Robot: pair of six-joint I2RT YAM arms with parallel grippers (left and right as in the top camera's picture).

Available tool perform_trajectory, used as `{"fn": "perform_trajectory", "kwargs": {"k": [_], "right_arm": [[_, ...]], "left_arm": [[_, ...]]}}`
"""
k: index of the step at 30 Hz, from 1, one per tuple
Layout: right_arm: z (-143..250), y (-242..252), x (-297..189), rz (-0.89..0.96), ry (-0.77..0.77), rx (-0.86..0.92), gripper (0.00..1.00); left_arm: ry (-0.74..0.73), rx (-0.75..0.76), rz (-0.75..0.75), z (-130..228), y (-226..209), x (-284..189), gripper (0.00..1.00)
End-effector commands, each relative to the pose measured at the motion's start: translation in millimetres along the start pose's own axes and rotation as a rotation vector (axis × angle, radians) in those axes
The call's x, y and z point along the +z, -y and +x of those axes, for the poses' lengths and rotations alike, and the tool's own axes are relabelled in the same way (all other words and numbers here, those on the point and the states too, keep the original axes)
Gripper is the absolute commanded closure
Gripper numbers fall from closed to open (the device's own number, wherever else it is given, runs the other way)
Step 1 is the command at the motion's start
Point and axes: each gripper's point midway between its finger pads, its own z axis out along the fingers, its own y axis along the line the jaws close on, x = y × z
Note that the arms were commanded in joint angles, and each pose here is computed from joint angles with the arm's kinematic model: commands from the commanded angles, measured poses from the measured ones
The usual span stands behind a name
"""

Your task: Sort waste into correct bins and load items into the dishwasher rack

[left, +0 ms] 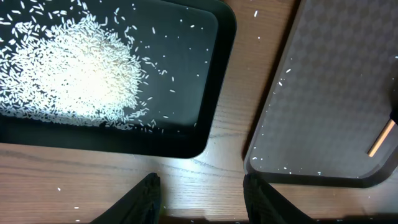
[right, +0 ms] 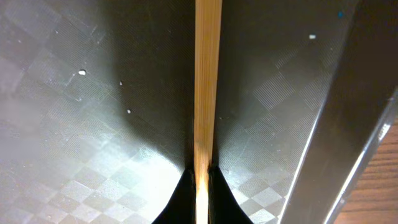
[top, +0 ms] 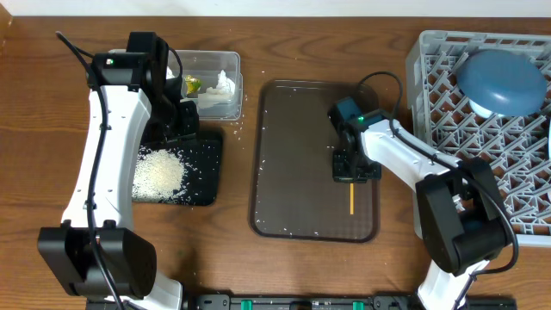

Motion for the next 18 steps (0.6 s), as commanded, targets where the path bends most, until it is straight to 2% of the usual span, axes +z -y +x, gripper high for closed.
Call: {"fn": "perform_trajectory", "kwargs": {"k": [1, 7, 8, 12, 18], "right_arm": [[10, 2, -14, -0.015, 0.012, -0.006, 0.99], [-7, 15, -89, -0.116, 0.229, -0.030, 0.99], [-9, 25, -111, -0.137, 0.293, -0.023, 0.99], [-8, 57, -150, -0.148, 0.403, -0.022, 0.99], [0, 102, -163, -0.087, 0.425, -0.061, 0.98]], "left_arm": [[-0.012, 0.008, -0.011, 2, -2, 3, 0.54], [-0.011, 0.008, -0.011, 2, -2, 3, 0.54], [-0.011, 0.008, -0.011, 2, -2, 3, 0.54], [-0.011, 0.008, -0.011, 2, -2, 3, 0.54], [-0.011, 0.008, -0.011, 2, -2, 3, 0.54]]}}
